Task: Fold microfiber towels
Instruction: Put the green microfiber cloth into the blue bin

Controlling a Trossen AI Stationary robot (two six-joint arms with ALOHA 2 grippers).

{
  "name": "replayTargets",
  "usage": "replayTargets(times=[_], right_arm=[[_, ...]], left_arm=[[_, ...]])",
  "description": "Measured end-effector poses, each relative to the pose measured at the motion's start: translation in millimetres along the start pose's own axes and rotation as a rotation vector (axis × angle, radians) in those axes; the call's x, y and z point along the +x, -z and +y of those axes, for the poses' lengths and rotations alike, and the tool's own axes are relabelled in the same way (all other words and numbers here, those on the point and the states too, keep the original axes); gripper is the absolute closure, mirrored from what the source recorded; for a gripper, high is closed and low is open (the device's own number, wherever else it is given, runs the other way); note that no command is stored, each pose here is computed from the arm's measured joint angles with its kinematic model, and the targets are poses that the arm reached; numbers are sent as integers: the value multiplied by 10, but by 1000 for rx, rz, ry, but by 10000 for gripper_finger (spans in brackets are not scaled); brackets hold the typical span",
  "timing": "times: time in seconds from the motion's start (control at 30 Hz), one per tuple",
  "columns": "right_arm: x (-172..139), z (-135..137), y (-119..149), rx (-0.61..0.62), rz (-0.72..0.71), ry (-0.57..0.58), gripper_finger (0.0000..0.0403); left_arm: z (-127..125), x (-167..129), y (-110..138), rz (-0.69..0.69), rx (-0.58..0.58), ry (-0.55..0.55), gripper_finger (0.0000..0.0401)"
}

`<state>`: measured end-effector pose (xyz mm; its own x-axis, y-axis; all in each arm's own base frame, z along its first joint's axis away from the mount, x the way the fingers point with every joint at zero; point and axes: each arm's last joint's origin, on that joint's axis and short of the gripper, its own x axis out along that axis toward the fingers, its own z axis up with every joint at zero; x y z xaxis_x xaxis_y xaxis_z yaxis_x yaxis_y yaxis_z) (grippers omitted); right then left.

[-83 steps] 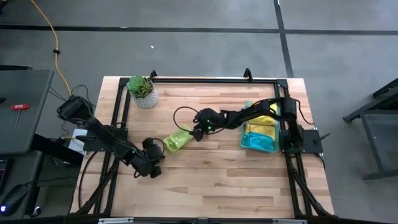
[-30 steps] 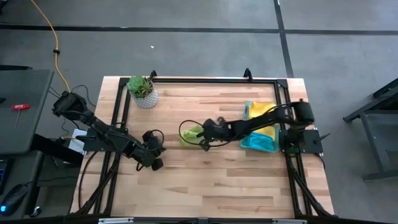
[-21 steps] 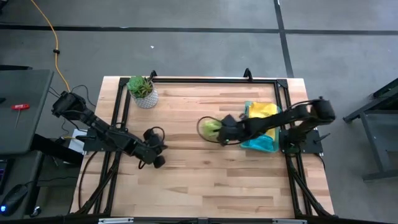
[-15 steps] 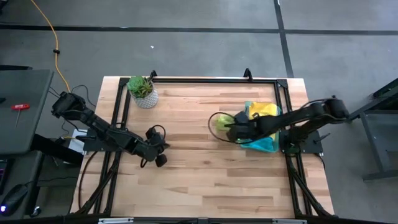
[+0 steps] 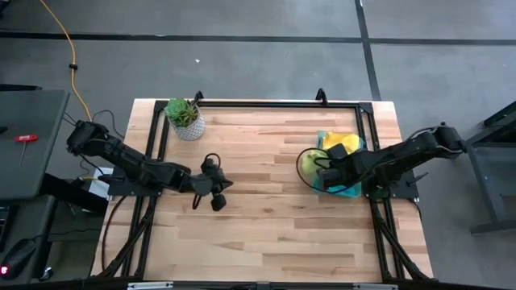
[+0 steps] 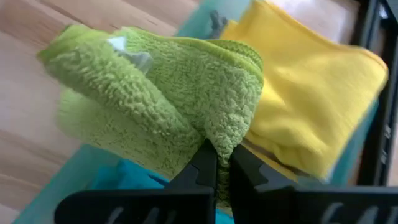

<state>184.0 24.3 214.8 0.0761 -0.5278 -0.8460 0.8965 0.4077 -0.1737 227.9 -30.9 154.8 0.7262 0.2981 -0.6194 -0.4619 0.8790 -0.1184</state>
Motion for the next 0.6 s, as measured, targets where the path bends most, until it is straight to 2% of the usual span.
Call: replayTargets(times=[0.3, 0.6], right_arm=[[-60, -120, 121, 27, 82, 100, 403], [-78, -177, 159, 86, 130, 161, 403]], left_arm=[[-127, -46, -406, -106, 49, 25, 401], [-193, -80, -398, -112, 80, 42, 401]])
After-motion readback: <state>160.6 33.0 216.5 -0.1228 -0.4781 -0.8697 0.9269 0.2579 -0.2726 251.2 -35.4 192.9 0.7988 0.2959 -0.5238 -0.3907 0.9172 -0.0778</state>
